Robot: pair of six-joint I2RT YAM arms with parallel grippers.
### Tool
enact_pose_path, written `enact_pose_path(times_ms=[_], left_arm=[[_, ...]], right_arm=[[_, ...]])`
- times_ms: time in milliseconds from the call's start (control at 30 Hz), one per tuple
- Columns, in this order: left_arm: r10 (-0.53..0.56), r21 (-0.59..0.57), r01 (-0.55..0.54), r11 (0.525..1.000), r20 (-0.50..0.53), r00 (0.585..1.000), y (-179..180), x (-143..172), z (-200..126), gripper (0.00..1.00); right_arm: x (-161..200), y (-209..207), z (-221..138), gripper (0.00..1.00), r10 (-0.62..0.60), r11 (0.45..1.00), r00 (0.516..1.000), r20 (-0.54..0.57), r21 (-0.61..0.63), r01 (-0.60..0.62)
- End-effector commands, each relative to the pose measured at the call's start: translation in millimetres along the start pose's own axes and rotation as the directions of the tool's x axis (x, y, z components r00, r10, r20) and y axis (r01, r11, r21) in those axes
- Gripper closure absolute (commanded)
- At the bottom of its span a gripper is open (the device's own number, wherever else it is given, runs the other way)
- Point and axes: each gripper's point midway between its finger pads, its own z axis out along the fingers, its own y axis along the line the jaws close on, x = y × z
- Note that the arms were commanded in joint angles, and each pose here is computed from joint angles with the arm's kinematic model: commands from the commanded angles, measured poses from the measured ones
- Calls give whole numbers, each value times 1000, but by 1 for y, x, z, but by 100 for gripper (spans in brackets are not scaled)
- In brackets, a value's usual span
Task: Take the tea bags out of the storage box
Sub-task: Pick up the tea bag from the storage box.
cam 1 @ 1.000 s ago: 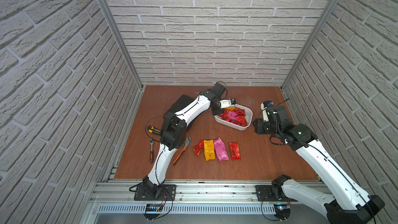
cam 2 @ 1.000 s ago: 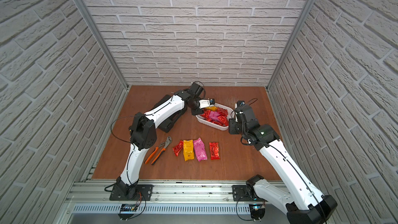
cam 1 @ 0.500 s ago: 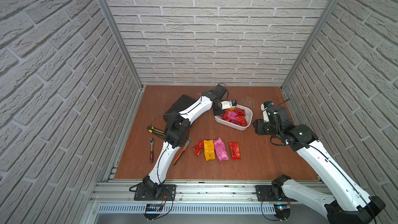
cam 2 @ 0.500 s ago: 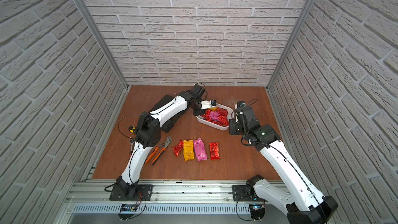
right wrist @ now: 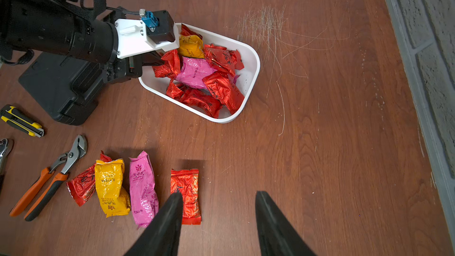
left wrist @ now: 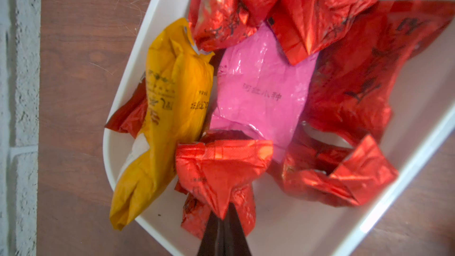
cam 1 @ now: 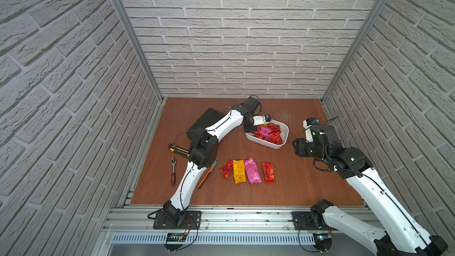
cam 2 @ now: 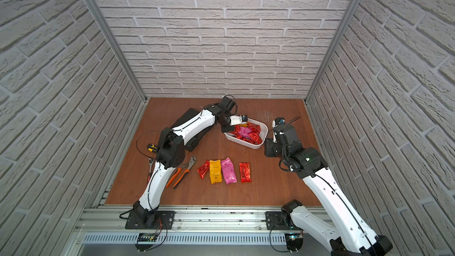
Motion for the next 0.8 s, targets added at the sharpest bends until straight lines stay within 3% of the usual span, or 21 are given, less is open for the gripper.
enact_pose_path(times_ms=[0, 367, 533, 633, 733, 767], left_arm=[[0, -5, 0, 1000, 41, 999, 1, -16, -22, 100], [-44, -70, 52, 996, 105, 994, -1, -38, -96, 100], [-155, -145, 182, 973, 182, 971, 4, -47, -139, 100], [-298, -162, 345, 925, 255, 920, 2, -45, -162, 100], [-492, -141, 555, 820, 322, 809, -4, -33, -180, 100], [-566, -134, 633, 763, 335, 753, -6, -25, -184, 100]], right_arm=[[-3, -4, -7, 47, 14, 1000, 999, 30, 6, -14], [-2, -7, -12, 47, 23, 1000, 998, 57, 5, -24], [-4, -5, -10, 47, 27, 1000, 998, 64, -3, -27], [-5, -3, -8, 47, 29, 1000, 997, 66, -15, -28], [-3, 0, -1, 47, 37, 999, 998, 58, -26, -36], [-2, 2, 2, 47, 43, 999, 998, 54, -32, -41]])
